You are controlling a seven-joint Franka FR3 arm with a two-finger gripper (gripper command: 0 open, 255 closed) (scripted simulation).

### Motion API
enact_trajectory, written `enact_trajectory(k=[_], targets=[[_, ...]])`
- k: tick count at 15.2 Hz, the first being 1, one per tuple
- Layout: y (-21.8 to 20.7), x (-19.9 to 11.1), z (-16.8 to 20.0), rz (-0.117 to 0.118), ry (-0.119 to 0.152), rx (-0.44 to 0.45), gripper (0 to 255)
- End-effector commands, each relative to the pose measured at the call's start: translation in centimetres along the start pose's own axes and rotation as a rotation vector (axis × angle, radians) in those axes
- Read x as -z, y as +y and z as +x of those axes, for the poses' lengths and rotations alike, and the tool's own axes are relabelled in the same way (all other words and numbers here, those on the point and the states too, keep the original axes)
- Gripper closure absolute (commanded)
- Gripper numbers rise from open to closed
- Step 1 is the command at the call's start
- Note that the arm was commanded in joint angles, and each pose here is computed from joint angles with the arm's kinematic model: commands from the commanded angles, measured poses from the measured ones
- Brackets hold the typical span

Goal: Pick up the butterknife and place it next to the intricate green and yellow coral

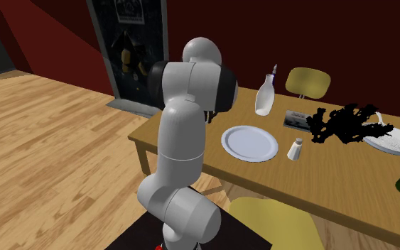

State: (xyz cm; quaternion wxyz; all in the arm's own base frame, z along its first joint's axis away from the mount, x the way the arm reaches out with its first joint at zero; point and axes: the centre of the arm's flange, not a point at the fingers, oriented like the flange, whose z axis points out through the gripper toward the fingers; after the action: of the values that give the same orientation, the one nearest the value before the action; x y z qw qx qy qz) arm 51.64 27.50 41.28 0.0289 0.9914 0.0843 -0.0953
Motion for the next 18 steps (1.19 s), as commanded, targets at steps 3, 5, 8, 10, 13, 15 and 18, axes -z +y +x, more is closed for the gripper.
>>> enact_trajectory(k=[3, 5, 8, 10, 13, 15, 18], targets=[[0.2, 2.0, -0.3, 0.0, 0.0, 0.0, 255], [0.2, 3.0, -0.5, 0.0, 0.0, 0.0, 255], [0.3, 4.6, -0.8, 0.0, 0.0, 0.0, 255], [0.3, 5.6, -1.0, 0.0, 0.0, 0.0, 255], [0.4, 7.2, -1.3, 0.0, 0.0, 0.0, 255], [0.5, 8.2, -1.5, 0.0, 0.0, 0.0, 255], [0.5, 9.8, -1.8, 0.0, 0.0, 0.0, 255]])
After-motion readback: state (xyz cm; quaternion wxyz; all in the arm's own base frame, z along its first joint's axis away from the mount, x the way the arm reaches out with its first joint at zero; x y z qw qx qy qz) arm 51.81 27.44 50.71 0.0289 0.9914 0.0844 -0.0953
